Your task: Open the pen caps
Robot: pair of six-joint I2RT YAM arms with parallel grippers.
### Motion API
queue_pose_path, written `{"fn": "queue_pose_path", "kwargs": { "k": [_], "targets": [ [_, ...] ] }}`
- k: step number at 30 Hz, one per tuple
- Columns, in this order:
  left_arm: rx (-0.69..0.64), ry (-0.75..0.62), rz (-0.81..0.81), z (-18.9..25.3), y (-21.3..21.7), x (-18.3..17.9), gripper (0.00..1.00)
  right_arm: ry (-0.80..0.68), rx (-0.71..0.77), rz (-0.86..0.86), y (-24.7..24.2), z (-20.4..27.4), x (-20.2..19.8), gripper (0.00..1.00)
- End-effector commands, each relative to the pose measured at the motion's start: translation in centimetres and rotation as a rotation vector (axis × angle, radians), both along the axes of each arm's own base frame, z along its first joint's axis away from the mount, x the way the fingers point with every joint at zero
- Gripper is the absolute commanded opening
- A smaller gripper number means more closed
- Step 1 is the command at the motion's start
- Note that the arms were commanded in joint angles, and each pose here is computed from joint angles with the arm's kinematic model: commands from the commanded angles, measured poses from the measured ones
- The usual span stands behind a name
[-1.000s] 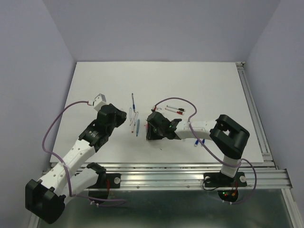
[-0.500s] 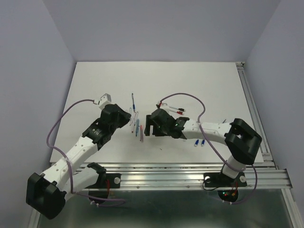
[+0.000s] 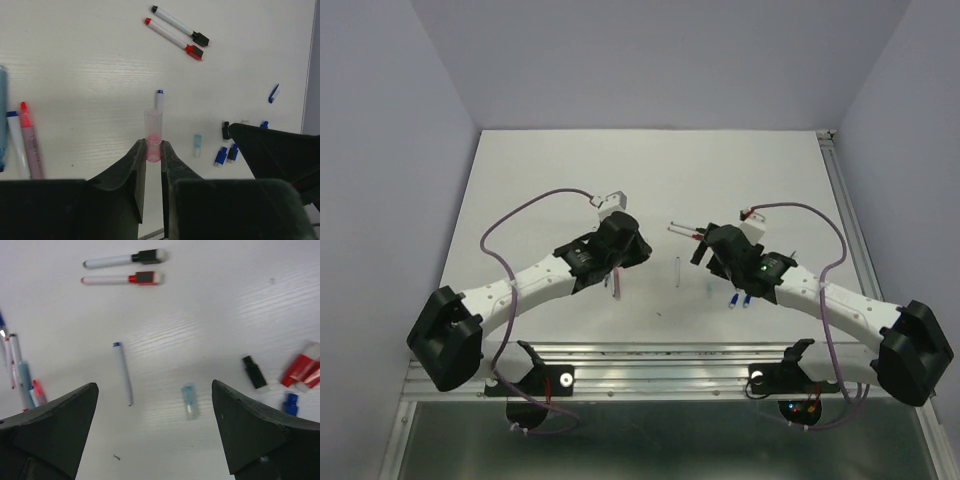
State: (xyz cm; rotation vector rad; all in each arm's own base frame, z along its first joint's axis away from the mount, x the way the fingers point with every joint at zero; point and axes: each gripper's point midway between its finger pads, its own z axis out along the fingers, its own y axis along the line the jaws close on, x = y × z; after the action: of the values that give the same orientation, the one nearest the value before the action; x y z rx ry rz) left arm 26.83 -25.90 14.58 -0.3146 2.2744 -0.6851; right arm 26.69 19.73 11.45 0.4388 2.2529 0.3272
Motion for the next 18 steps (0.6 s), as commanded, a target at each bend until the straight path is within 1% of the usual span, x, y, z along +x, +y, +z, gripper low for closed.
{"fn": "queue_pose_path", "kwargs": {
  "k": [1,3,5,6,7,9,10,14,15,18],
  "targets": [
    [-0.017,-0.047,-0.115,1.8,-4.7,-0.3,0.00,-0.022,-0.038,-0.222,-6.8,-0.1,0.3,1.00],
    [-0.001,-0.026,-0.161,1.1,-6.8,-0.4,0.00,-0.003,-0.058,-0.300,-9.9,-0.8,0.4,1.00],
    [0.010,-0.008,-0.213,0.4,-9.1,-1.1,0.00,0.015,-0.070,-0.350,-11.8,-1.7,0.2,1.00],
    [0.029,0.014,-0.237,-0.8,-10.1,-1.3,0.00,0.009,-0.069,-0.409,-13.4,-1.8,0.4,1.00],
    [0.023,0.003,-0.272,-0.3,-11.6,-1.8,0.00,0.005,-0.068,-0.438,-14.2,-1.9,0.4,1.00],
    [0.032,0.016,-0.314,-0.9,-13.0,-2.3,0.00,0.012,-0.063,-0.502,-16.1,-2.4,0.4,1.00],
    [0.045,0.027,-0.343,-1.6,-14.4,-2.5,0.00,0.000,-0.054,-0.513,-16.5,-2.1,0.4,1.00],
    [0.075,0.064,-0.414,-3.4,-17.2,-3.0,0.02,-0.038,-0.047,-0.515,-16.9,-0.9,0.3,1.00],
    [0.111,0.093,-0.441,-5.0,-17.7,-3.6,0.02,-0.043,-0.059,-0.520,-17.3,-0.8,0.2,1.00],
    [0.113,0.092,-0.492,-4.9,-19.8,-4.2,0.06,-0.063,-0.060,-0.518,-17.5,-0.1,0.0,1.00]
  ]
}}
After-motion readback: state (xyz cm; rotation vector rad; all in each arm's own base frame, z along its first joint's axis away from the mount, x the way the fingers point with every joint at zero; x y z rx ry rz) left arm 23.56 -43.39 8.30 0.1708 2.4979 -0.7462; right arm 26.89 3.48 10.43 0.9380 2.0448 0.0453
